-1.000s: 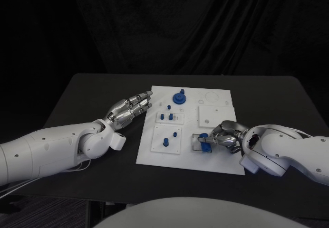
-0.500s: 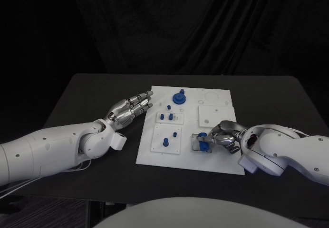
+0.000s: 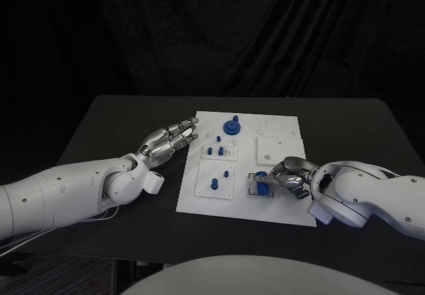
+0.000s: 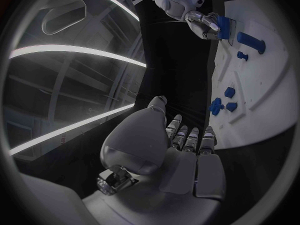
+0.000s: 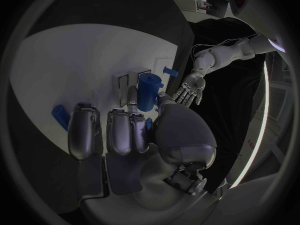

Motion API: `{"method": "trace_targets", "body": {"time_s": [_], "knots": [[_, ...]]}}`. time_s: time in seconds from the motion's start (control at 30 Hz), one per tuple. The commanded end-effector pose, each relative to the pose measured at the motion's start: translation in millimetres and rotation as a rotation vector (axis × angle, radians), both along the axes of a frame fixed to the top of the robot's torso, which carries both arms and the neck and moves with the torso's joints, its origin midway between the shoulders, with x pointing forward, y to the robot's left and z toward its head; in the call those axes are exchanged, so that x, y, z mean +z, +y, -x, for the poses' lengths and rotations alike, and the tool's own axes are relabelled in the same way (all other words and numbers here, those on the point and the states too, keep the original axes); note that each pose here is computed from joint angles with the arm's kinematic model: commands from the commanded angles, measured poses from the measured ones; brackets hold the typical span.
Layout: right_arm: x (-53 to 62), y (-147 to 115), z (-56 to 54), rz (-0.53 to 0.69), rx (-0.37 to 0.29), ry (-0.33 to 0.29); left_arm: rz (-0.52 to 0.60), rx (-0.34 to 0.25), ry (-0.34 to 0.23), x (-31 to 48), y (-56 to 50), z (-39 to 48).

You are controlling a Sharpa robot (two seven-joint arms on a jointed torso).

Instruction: Assemble the parts on the task board

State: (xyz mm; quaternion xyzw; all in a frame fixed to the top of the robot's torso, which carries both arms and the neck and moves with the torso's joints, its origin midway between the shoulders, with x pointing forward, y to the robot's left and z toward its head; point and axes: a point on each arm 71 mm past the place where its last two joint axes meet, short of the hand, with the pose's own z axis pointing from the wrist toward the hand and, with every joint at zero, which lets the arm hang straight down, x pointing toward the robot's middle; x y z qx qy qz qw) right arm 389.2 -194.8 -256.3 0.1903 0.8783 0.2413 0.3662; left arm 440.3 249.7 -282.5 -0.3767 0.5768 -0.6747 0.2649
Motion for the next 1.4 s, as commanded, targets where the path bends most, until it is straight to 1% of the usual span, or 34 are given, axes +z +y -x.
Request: {"method": "trace_targets", "body": {"time_s": [0.03, 0.27, 0.57, 0.9, 0.97, 1.1, 1.27, 1.4], "knots": [[0.4, 0.0, -0.3, 0.015, 0.011, -0.001, 0.017, -0.015, -0.002, 0.2, -1.9, 0.8], [1.7, 0.4, -1.0, 0.018, 0.019, -0.026, 0.017, -0.016, 0.000, -0.1, -2.0, 0.8], [2.4, 0.6, -1.0, 0.015, 0.025, -0.035, 0.017, -0.018, 0.002, -0.7, -2.2, 1.0], [3.6, -1.7, -1.4, 0.005, 0.017, -0.051, 0.017, -0.020, 0.006, -1.3, -2.2, 1.3], [4.7, -1.9, -1.4, -0.003, 0.017, -0.065, 0.017, -0.020, 0.006, -1.3, -2.1, 1.4], [8.6, -0.7, -1.1, -0.026, 0.045, -0.114, 0.017, -0.020, 0.007, -1.5, -1.8, 1.6], [17.7, 3.2, 2.0, -0.081, 0.097, -0.210, 0.017, -0.020, 0.008, -1.7, -1.2, 1.8], [22.5, 4.3, 4.6, -0.092, 0.126, -0.262, 0.017, -0.019, 0.008, -1.8, -0.7, 1.9]]}}
